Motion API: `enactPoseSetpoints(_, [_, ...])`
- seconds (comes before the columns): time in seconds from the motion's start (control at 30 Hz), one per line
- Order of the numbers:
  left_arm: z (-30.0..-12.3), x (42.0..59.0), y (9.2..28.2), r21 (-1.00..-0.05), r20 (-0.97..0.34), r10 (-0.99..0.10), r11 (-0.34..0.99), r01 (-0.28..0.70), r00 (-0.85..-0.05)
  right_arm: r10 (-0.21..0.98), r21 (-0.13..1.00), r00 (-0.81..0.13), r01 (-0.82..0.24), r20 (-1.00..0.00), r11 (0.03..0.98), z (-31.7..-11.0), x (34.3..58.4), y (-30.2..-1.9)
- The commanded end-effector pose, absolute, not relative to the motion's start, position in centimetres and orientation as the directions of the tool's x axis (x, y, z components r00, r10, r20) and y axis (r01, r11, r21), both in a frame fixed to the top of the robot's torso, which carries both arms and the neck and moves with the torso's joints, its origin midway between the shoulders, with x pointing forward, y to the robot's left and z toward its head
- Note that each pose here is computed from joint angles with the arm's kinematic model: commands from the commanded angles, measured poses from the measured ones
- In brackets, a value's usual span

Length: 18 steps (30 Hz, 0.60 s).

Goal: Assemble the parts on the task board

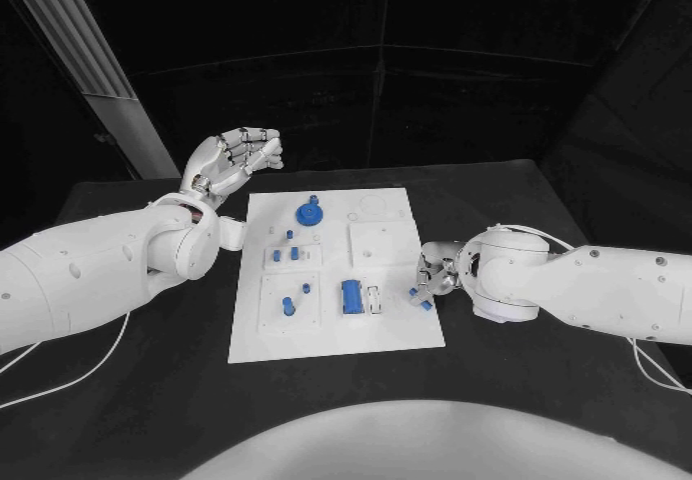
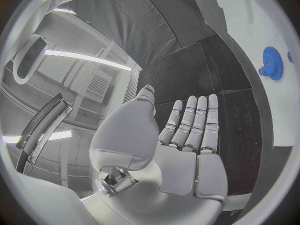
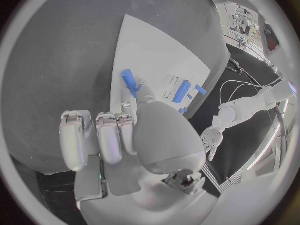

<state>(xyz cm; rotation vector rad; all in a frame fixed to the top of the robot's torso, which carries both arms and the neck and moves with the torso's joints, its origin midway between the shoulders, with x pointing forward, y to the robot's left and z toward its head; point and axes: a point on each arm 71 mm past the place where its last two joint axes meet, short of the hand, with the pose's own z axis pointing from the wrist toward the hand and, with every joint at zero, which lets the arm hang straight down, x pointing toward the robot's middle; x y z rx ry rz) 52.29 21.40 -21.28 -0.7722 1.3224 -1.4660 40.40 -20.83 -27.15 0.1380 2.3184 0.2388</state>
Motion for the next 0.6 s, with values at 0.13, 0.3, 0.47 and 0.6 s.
enactPoseSetpoints(0.13, [-20.5,52.1,21.3,-0.943,-0.142,-0.934,0.027,0.332,-0.329,0.172,0.219,-0.698,0.022,-0.695,0.975,-28.0,39.7,-20.8])
enactPoseSetpoints(0.3, [-20.5,52.1,21.3,-0.943,-0.142,-0.934,0.027,0.332,-0.328,0.238,0.286,-0.660,0.036,-0.713,0.958,-27.5,39.7,-20.9])
enactPoseSetpoints(0.47, [-20.5,52.1,21.5,-0.943,-0.143,-0.935,0.029,0.332,-0.325,0.345,0.397,-0.630,0.063,-0.696,0.915,-27.0,39.5,-20.9])
enactPoseSetpoints(0.6, [-20.5,52.1,21.4,-0.943,-0.143,-0.934,0.028,0.332,-0.326,0.434,0.488,-0.608,0.088,-0.664,0.869,-26.6,39.3,-20.9])
